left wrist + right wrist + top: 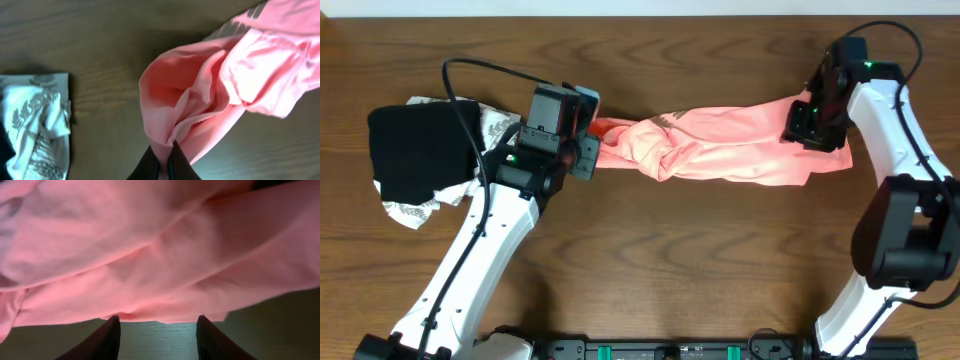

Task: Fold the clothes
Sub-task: 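Stretch the t-shirt between both grippers, pulling left gripper leftward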

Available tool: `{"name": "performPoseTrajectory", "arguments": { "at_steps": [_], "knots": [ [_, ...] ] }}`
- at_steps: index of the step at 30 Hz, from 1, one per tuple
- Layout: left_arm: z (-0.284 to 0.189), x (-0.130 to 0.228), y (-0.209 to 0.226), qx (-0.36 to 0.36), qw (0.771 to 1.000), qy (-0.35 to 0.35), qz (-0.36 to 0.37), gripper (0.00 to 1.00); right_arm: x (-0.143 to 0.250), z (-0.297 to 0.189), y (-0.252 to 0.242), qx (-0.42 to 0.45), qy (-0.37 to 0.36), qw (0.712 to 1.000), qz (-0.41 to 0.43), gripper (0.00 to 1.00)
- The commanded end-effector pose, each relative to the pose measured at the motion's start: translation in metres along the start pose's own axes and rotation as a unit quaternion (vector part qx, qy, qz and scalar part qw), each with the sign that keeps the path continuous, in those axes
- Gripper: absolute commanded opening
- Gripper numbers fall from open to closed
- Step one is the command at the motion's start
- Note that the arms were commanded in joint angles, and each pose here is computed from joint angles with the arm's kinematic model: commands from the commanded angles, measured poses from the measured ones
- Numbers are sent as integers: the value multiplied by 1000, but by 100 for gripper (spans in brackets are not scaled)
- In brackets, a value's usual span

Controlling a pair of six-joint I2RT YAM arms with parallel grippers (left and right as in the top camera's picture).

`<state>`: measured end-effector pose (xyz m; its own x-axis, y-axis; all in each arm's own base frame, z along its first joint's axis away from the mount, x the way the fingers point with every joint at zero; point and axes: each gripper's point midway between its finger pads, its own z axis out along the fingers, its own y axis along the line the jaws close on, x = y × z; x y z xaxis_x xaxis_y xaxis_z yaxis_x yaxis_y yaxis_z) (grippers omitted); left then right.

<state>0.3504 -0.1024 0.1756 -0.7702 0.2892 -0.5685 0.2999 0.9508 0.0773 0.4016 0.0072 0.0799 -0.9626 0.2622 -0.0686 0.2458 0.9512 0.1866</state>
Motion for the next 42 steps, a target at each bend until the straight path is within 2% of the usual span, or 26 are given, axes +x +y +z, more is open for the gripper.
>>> {"name": "performPoseTrajectory", "arguments": {
  "at_steps": [1, 2, 3, 4, 5, 6, 9, 13, 16, 19, 24, 32, 33, 39, 40, 42],
  "knots": [
    [-5, -2, 6, -13, 1000, -2, -9, 6, 0, -1, 7, -17, -2, 1000, -17, 49],
    [-5, -1, 6, -12, 1000, 0, -9, 7, 0, -1, 7, -17, -1, 1000, -16, 49],
    [-5, -1, 4, -7, 1000, 0, -8, 14, 0, -1, 6, -17, 0, 1000, -16, 49],
    [-5, -2, -1, 6, 1000, -2, -8, 29, 1, -1, 6, -17, 1, 1000, -15, 49],
    [-5, -3, -10, 31, 999, -5, -7, 68, 1, -1, 6, -17, 2, 1000, -16, 50],
    [-6, -5, -18, 56, 998, -10, -7, 78, 1, -1, 6, -17, 2, 1000, -16, 49],
    [-9, -13, -35, 106, 994, -25, -6, 78, 1, -1, 6, -17, 2, 1000, -19, 50],
    [-12, -27, -54, 161, 986, -52, -2, 75, 2, -1, 6, -16, 3, 1000, -19, 51],
    [0, -30, -60, 168, 984, -54, 14, 70, 2, -1, 6, -16, 3, 1000, -19, 51],
    [23, -26, -71, 176, 983, -35, 28, 69, 2, -1, 6, -16, 3, 1000, -19, 51],
    [70, -8, -100, 193, 980, 12, 48, 59, 3, -1, 6, -16, 5, 1000, -18, 52],
    [101, 17, -120, 203, 976, 57, 63, 59, 9, -2, 5, -14, 17, 1000, -16, 52],
    [102, 16, -119, 198, 977, 55, 64, 56, 9, -2, 5, -14, 17, 1000, -16, 52],
    [105, 5, -113, 178, 981, 34, 66, 10, 8, -2, 5, -14, 16, 1000, -16, 52],
    [105, 4, -113, 178, 981, 32, 66, 6, 9, -2, 5, -14, 17, 1000, -16, 52],
    [107, 4, -109, 166, 983, 32, 66, 6, 9, -2, 5, -14, 18, 1000, -16, 52]
  ]
}}
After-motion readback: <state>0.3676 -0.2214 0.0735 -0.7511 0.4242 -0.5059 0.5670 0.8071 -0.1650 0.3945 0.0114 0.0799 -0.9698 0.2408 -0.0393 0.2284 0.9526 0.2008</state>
